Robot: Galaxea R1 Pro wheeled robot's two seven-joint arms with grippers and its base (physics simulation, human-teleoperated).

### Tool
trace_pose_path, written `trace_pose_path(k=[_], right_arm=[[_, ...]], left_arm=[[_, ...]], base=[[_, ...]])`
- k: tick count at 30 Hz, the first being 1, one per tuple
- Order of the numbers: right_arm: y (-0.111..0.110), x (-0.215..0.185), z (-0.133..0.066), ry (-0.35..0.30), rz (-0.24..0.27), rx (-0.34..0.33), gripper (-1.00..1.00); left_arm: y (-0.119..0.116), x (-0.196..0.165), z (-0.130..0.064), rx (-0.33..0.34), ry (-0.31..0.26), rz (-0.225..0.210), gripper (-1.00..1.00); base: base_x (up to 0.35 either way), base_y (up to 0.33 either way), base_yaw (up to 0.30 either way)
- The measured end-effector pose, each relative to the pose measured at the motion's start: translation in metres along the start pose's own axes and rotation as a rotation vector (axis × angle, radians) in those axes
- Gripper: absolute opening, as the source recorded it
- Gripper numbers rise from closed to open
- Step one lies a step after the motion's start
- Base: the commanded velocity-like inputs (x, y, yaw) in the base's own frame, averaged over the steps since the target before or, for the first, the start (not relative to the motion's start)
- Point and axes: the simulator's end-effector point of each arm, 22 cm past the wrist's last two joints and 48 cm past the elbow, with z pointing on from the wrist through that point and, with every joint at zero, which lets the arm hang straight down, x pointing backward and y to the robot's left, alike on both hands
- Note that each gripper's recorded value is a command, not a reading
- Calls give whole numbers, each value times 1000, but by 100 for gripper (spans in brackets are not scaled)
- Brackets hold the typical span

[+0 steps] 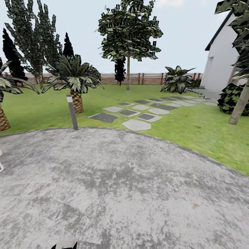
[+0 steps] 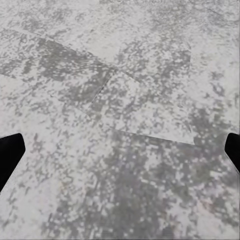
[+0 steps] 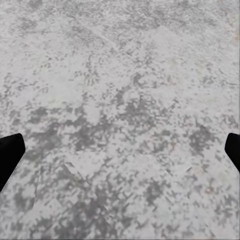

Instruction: In the garden, pick up the pesticide atomizer on the floor and spray pesticide onto both trees until each tree trunk is fully covered.

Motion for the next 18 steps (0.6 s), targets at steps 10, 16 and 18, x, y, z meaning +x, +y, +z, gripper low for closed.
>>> trace_pose_path(k=[10,16,18], right_arm=[[1,0,0,0,-2,-1,100],[1,0,0,0,-2,-1,100],[1,0,0,0,-2,-1,100]], left_arm=[[0,0,0,0,0,1,100],[0,0,0,0,0,1,100],[0,0,0,0,0,1,100]], base=[[340,0,0],[340,0,0],[340,0,0]])
